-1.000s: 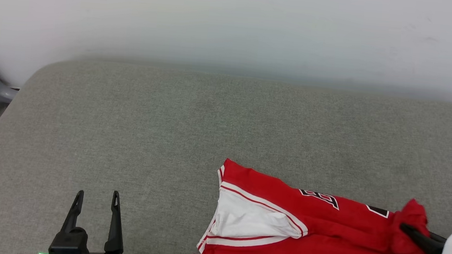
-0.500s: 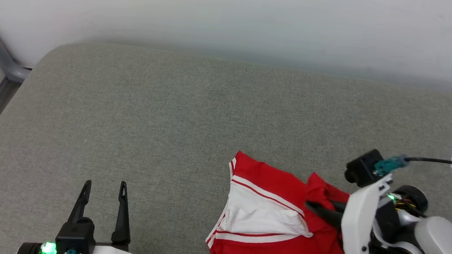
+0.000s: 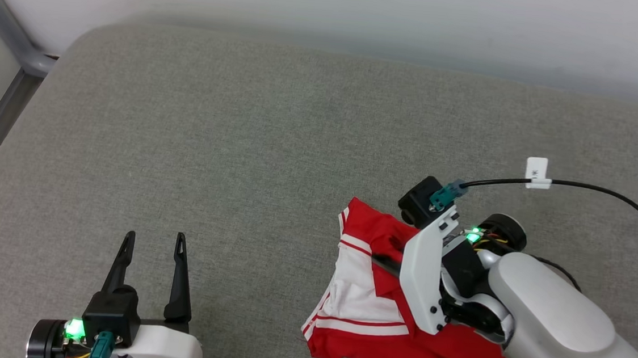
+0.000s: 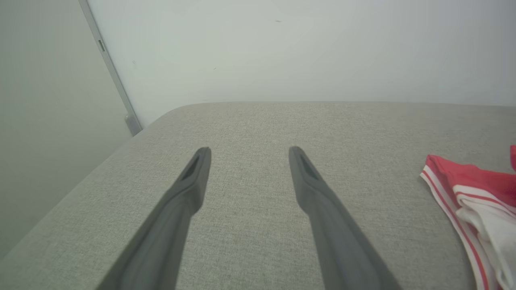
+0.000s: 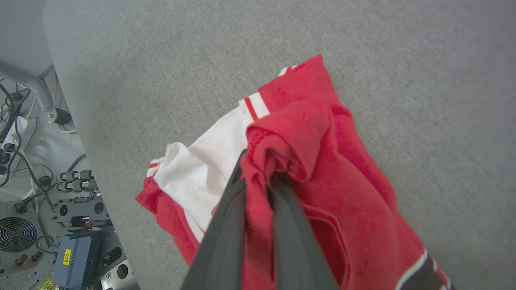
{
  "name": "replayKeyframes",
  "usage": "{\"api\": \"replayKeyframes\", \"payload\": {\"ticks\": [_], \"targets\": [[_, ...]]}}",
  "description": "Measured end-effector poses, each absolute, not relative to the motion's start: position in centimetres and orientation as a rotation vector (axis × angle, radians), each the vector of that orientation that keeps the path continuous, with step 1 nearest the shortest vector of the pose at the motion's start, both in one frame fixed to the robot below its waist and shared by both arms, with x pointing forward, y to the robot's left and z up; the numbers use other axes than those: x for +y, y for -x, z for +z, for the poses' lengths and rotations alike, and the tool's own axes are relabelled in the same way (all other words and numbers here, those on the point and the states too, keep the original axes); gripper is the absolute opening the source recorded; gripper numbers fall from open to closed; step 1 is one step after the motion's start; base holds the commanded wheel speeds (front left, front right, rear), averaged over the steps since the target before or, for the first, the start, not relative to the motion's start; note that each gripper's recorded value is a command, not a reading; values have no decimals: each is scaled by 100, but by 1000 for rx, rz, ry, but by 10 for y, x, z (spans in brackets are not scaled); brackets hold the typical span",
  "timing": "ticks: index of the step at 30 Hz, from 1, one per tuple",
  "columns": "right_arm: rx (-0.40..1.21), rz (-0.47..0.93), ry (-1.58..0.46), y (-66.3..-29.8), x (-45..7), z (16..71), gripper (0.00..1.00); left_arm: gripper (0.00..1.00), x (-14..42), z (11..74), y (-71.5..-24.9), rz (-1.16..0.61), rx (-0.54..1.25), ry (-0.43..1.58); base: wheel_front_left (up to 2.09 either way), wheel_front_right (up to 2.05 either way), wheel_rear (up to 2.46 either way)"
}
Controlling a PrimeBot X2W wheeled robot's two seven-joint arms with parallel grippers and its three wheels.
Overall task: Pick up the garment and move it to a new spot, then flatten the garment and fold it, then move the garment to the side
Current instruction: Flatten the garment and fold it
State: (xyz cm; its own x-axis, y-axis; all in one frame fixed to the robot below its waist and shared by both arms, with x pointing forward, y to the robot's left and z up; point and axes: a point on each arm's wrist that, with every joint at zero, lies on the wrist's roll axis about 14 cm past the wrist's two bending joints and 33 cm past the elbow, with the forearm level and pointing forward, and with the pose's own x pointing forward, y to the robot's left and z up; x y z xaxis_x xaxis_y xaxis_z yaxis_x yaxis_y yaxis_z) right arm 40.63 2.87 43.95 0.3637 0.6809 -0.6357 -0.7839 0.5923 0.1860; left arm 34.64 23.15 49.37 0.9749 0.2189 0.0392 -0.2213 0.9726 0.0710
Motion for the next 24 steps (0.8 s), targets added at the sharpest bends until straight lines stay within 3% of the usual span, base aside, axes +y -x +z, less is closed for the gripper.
{"api": "replayKeyframes", "payload": {"ticks": [9,13,14,15,16,24], "targets": [[875,939,220,-395,32,384,0,100,234,487,-353,237,-10,-70,0,0,0],[850,943,199,-392,35,383,0,100,236,488,-353,242,-14,-69,0,0,0],[823,942,190,-393,36,387,14,100,235,489,-353,242,-17,-69,0,0,0],[802,940,184,-395,36,389,47,100,235,490,-353,240,-20,-68,0,0,0],[779,940,172,-396,36,394,100,100,235,491,-353,236,-23,-67,0,0,0],[444,874,68,-427,17,463,100,100,228,501,-351,207,-60,-61,0,0,0]]}}
